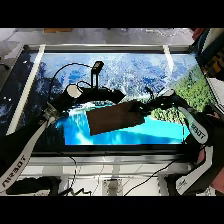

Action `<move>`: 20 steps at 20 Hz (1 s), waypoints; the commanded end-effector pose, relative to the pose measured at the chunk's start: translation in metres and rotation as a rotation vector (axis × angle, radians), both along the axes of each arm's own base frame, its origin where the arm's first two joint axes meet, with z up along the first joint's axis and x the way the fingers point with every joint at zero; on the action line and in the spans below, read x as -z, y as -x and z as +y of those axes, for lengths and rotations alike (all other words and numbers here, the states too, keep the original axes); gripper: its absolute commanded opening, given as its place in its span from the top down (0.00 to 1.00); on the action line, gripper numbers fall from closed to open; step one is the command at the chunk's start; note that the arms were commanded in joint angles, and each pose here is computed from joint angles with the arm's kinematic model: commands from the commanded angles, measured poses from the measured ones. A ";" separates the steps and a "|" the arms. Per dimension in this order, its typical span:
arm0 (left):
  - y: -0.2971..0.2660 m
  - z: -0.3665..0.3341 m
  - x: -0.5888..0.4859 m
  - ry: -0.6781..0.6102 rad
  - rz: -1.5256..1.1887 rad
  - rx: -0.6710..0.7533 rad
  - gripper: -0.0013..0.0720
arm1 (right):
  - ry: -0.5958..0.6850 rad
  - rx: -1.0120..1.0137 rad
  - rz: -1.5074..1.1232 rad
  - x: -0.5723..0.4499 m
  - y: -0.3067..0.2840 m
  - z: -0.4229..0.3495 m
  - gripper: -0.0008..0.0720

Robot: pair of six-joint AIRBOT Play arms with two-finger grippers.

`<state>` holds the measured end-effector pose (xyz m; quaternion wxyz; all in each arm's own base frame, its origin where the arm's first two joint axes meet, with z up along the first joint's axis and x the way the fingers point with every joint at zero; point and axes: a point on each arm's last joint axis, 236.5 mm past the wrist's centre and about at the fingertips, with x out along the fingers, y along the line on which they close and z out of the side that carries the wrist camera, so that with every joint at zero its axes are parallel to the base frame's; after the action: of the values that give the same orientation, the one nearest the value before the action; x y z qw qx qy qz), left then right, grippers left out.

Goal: Fold the clothes and pants, and hang the long-sleeved shirts on hangers.

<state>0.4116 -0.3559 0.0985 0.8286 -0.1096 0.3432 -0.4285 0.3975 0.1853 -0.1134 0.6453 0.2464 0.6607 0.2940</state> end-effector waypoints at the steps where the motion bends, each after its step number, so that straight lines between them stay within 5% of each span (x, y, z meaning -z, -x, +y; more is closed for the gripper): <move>1: 0.001 0.001 0.000 -0.003 0.000 0.004 0.02 | 0.024 -0.112 -0.054 0.009 0.014 0.039 0.34; 3: -0.001 0.006 0.005 -0.039 -0.018 0.008 0.02 | 0.033 -0.131 -0.080 0.007 0.014 0.052 0.97; 6: -0.002 0.040 0.019 -0.207 -0.070 0.055 0.05 | -0.007 -0.198 -0.110 -0.029 0.010 0.055 0.97; 7: -0.001 0.061 0.023 -0.285 -0.087 0.071 0.12 | -0.010 -0.213 -0.137 -0.049 0.004 0.050 0.97; 10: 0.005 0.135 0.018 -0.475 -0.086 0.076 0.82 | 0.082 -0.072 -0.258 -0.121 -0.034 0.005 0.97; 11: 0.009 0.159 0.011 -0.512 -0.075 0.062 0.96 | 0.136 0.012 -0.315 -0.150 -0.049 -0.019 0.97; 15: 0.021 0.232 -0.028 -0.526 -0.038 -0.091 0.96 | 0.367 0.423 -0.494 -0.272 -0.062 -0.148 0.97; 20: 0.023 0.260 -0.057 -0.516 -0.090 -0.179 0.96 | 0.604 0.990 -0.375 -0.353 0.050 -0.301 0.97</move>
<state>0.3952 -0.1156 0.1434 0.8706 0.0935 0.3958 -0.2768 0.4179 -0.0358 0.1976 0.8674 0.2258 0.4423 -0.0321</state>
